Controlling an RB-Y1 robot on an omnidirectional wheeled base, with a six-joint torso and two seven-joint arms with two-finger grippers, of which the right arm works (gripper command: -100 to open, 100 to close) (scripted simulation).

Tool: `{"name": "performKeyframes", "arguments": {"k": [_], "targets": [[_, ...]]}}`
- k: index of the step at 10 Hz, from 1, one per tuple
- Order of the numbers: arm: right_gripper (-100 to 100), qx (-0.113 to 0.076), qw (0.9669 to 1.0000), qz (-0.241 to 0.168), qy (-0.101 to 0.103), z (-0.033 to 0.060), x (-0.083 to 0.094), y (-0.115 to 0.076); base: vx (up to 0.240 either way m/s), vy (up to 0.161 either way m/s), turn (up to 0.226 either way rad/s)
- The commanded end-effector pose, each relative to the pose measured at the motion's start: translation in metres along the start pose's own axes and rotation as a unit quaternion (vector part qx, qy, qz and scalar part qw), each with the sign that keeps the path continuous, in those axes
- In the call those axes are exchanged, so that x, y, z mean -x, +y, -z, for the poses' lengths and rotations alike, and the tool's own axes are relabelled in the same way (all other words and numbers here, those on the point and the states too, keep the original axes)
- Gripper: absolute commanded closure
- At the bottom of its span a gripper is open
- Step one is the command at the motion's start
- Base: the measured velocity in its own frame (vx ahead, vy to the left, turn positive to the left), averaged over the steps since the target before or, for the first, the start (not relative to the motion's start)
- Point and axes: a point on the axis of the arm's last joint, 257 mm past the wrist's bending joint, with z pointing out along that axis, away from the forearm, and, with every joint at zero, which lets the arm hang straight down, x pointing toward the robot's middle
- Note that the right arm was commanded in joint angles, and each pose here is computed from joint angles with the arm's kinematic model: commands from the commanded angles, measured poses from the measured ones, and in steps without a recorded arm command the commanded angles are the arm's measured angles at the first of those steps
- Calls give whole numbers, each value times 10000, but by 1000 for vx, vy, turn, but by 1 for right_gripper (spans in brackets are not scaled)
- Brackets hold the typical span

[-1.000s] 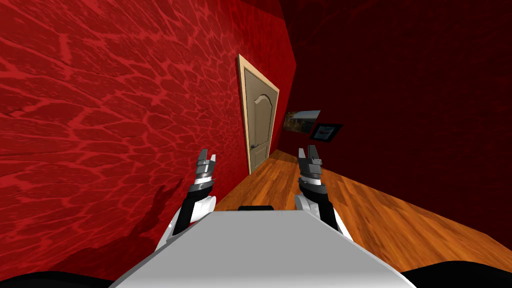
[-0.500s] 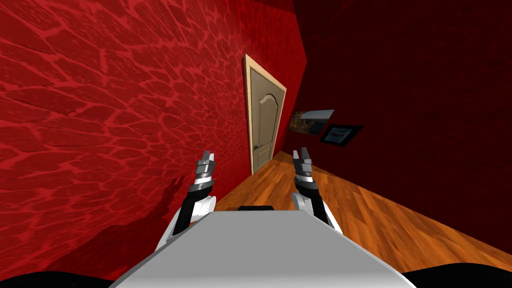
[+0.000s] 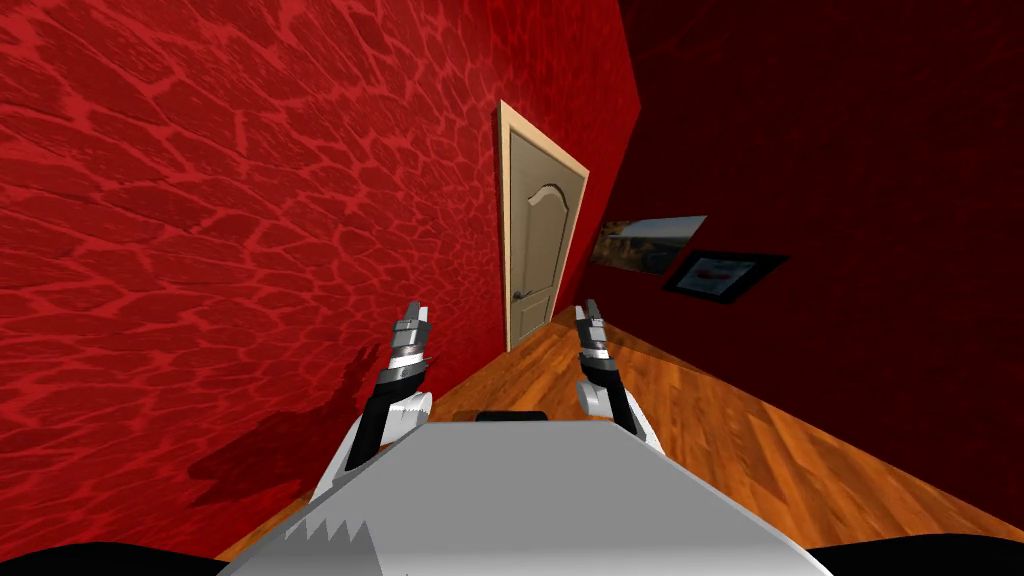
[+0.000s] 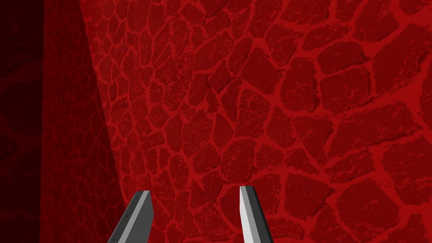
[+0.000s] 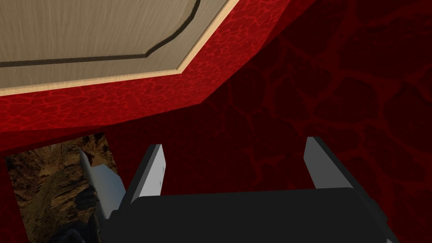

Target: Pull the door open

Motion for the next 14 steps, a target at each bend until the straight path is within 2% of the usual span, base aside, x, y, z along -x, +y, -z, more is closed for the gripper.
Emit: {"name": "performKeyframes", "arguments": {"k": [1, 3, 4, 5, 6, 7, 8, 9, 10, 14], "targets": [[-100, -106, 9999, -85, 71, 19, -43, -159, 68, -73, 177], [-100, -264, 9995, -135, 125, 56, -86, -347, 45, -59, 94], [-100, -291, 9994, -135, 128, 67, -89, -371, 30, -38, 71], [-100, -398, 9989, -185, 176, 87, -127, -513, 24, -39, 127], [-100, -438, 9985, -235, 215, 79, -156, -597, 53, -60, 216], [-100, -511, 9982, -234, 223, 110, -164, -661, 46, -57, 87], [-100, -623, 9973, -280, 268, 135, -199, -805, 39, -55, 124], [-100, -655, 9969, -327, 305, 123, -225, -880, 44, -75, 209], [-100, -740, 9962, -325, 313, 163, -232, -953, 37, -65, 76], [-100, -979, 9936, -407, 397, 225, -294, -1248, 33, -56, 101]]}}
